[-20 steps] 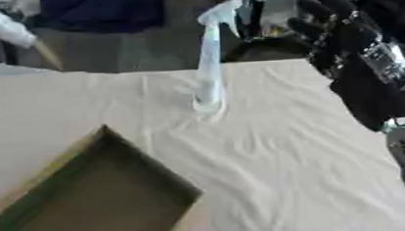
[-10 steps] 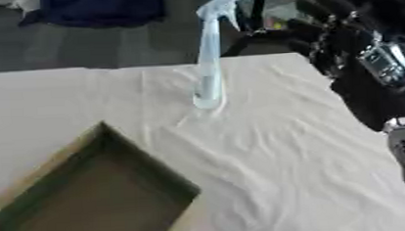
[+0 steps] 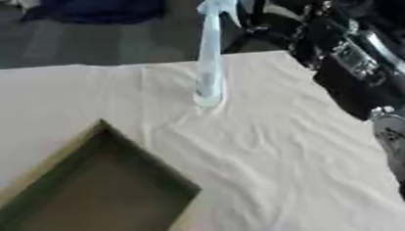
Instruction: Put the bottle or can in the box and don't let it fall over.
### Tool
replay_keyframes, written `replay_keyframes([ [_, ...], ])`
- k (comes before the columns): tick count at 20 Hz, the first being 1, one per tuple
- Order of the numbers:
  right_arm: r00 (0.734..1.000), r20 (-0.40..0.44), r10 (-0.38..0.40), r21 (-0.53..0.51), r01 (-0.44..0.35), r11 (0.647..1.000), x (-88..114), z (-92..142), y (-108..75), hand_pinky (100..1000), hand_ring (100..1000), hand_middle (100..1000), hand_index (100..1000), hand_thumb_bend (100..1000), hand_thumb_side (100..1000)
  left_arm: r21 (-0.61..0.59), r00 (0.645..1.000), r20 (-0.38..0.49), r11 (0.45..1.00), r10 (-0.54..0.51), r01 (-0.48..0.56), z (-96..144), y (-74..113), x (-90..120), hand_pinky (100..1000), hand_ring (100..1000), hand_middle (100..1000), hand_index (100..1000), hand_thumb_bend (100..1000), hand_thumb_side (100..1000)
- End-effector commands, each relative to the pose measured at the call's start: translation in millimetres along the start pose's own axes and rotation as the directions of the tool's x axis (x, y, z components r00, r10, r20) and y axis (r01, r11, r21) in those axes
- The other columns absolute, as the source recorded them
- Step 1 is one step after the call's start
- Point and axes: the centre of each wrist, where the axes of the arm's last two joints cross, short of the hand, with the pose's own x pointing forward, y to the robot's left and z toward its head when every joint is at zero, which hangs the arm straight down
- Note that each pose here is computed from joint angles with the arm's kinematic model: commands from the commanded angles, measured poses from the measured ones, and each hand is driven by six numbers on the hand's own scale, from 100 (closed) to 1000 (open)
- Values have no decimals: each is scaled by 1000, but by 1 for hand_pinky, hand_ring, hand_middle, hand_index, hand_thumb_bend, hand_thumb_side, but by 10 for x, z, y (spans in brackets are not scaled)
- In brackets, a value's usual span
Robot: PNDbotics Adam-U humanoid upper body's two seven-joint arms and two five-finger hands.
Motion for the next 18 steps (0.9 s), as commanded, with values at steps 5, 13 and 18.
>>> replay_keyframes([
  [5,992,-102,75,41,-71,997,153,-155,35,1000,1000,1000,1000,100,523,-12,999,13,999,-32,32,-15,31,87,962,1000,944,725,124,744],
  [13,975,-219,38,83,-20,996,-24,-284,33,1000,1000,1000,1000,100,572,-17,999,-6,999,-36,36,2,34,77,962,1000,946,724,124,746],
  [18,965,-260,12,75,8,997,-265,-319,19,1000,1000,1000,1000,100,618,-20,999,-17,999,-37,36,11,30,68,962,1000,947,724,124,748],
])
